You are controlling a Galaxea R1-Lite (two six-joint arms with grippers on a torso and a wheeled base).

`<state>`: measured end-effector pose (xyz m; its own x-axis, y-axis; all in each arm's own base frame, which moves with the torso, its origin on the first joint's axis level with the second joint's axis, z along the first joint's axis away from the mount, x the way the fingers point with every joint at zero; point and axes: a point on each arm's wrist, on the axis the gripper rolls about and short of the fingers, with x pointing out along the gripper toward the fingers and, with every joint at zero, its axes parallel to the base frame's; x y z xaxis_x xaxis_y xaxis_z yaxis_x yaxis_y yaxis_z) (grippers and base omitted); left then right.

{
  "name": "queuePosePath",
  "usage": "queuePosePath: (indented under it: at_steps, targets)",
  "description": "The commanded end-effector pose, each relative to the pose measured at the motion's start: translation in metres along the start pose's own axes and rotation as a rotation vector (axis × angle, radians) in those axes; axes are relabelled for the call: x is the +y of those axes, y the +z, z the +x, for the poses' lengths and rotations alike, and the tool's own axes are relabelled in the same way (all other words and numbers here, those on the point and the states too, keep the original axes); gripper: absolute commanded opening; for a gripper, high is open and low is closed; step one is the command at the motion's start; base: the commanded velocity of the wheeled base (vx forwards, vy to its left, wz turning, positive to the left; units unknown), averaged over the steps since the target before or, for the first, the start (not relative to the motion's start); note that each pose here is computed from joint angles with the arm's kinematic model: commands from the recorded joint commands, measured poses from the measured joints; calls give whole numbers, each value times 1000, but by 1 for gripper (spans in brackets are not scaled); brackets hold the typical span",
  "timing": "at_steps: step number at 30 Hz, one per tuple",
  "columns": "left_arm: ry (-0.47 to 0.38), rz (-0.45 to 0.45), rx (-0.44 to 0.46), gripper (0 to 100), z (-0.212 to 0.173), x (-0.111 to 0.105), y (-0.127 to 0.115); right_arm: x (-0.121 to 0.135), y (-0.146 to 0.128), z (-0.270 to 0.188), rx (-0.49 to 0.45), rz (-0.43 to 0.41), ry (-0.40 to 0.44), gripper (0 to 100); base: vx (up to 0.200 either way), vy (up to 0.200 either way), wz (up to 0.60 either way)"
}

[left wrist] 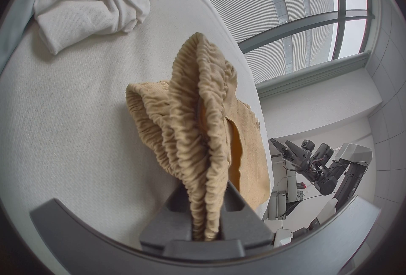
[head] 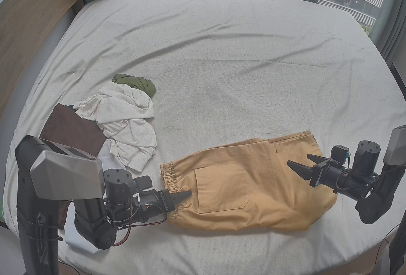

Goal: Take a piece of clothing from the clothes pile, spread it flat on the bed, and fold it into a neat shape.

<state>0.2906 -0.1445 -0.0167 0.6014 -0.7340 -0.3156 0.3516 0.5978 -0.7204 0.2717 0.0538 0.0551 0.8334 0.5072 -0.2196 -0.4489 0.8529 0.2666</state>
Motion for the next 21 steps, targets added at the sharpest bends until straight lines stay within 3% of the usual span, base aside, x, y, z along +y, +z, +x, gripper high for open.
queuePosePath:
  at_steps: [1,10,21]
  targets:
    - [-1,7,-25,0,-3,-2,5,-1,-1,0,4,2,-2,100,0,0,0]
    - [2,9,-63,0,-25,-16,15,-4,-9,3,34,13,-10,100,0,0,0]
    - [41,6,-113,0,-44,-6,29,-5,-12,4,42,16,-11,100,0,0,0]
